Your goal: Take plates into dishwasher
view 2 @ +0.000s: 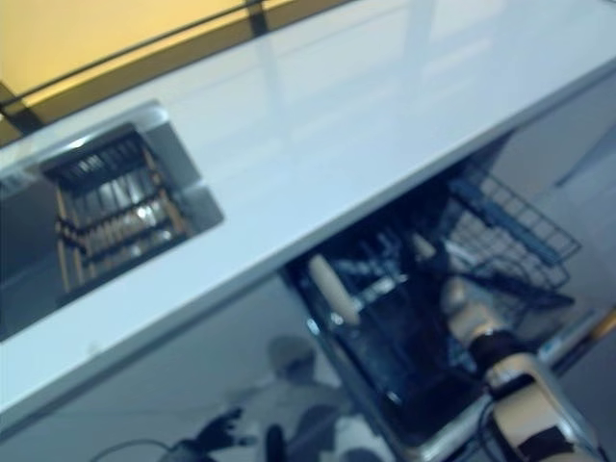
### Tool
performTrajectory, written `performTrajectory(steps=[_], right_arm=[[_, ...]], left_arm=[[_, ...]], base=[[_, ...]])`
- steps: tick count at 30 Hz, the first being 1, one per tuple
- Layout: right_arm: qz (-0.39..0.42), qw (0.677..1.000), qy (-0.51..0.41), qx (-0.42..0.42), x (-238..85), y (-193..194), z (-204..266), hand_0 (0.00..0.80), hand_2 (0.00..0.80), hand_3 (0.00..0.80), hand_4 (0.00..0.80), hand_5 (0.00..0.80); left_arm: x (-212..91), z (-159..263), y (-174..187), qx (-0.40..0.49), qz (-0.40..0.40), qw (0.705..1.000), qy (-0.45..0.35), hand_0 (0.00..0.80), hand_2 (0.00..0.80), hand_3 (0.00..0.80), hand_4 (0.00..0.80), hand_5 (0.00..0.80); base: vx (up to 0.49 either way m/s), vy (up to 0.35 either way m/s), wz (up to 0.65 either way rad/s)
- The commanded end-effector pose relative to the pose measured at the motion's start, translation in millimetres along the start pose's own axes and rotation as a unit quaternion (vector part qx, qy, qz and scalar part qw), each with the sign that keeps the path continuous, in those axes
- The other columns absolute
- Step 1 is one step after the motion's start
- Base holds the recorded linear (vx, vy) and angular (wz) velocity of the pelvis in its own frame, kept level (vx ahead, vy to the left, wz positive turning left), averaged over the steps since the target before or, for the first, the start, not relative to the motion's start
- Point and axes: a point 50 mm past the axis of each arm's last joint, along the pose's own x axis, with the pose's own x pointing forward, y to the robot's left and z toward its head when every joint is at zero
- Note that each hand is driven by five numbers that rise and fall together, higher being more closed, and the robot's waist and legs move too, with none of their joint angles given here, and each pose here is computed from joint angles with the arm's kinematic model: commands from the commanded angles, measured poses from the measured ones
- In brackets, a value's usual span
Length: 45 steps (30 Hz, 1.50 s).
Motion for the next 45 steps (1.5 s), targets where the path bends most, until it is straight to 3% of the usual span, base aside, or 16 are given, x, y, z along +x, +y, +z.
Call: performTrajectory(steps=[1, 18, 20, 21, 22, 45], right_arm=[[0.057, 0.998, 0.006, -0.001, 1.1, 19.4, 6.5, 0.800, 0.800, 0.800, 0.800, 0.800], [0.088, 0.994, 0.007, 0.062, -8.8, 49.3, 15.9, 0.800, 0.800, 0.800, 0.800, 0.800], [0.086, 0.994, 0.007, 0.064, -9.4, 50.1, 15.5, 0.536, 0.536, 0.536, 0.536, 0.536], [0.085, 0.994, 0.009, 0.068, -9.9, 51.5, 15.6, 0.088, 0.088, 0.088, 0.088, 0.088], [0.086, 0.994, 0.009, 0.069, -10.4, 52.5, 15.7, 0.000, 0.000, 0.000, 0.000, 0.000], [0.071, 0.991, -0.012, 0.109, -19.1, 57.0, 25.5, 0.000, 0.000, 0.000, 0.000, 0.000]], left_arm=[[5.6, 20.1, 11.1, 0.028, 0.000, 0.999, -0.026, 0.000, 0.000, 0.000, 0.000, 0.000], [7.7, 22.8, 7.4, 0.029, -0.003, 0.999, -0.024, 0.000, 0.000, 0.000, 0.000, 0.000], [7.5, 22.0, 7.4, 0.029, -0.003, 0.999, -0.023, 0.000, 0.000, 0.000, 0.000, 0.000], [7.5, 21.7, 7.3, 0.029, -0.003, 0.999, -0.022, 0.000, 0.000, 0.000, 0.000, 0.000], [7.5, 21.3, 7.2, 0.029, -0.003, 0.999, -0.022, 0.000, 0.000, 0.000, 0.000, 0.000], [6.7, 16.8, 6.2, 0.019, 0.004, 1.000, -0.014, 0.000, 0.000, 0.000, 0.000, 0.000]], base=[[0.000, 0.000, 0.00], [0.000, 0.000, 0.00], [0.000, 0.000, 0.00], [0.000, 0.000, 0.00], [0.000, 0.000, 0.00], [0.000, 0.000, 0.00]])
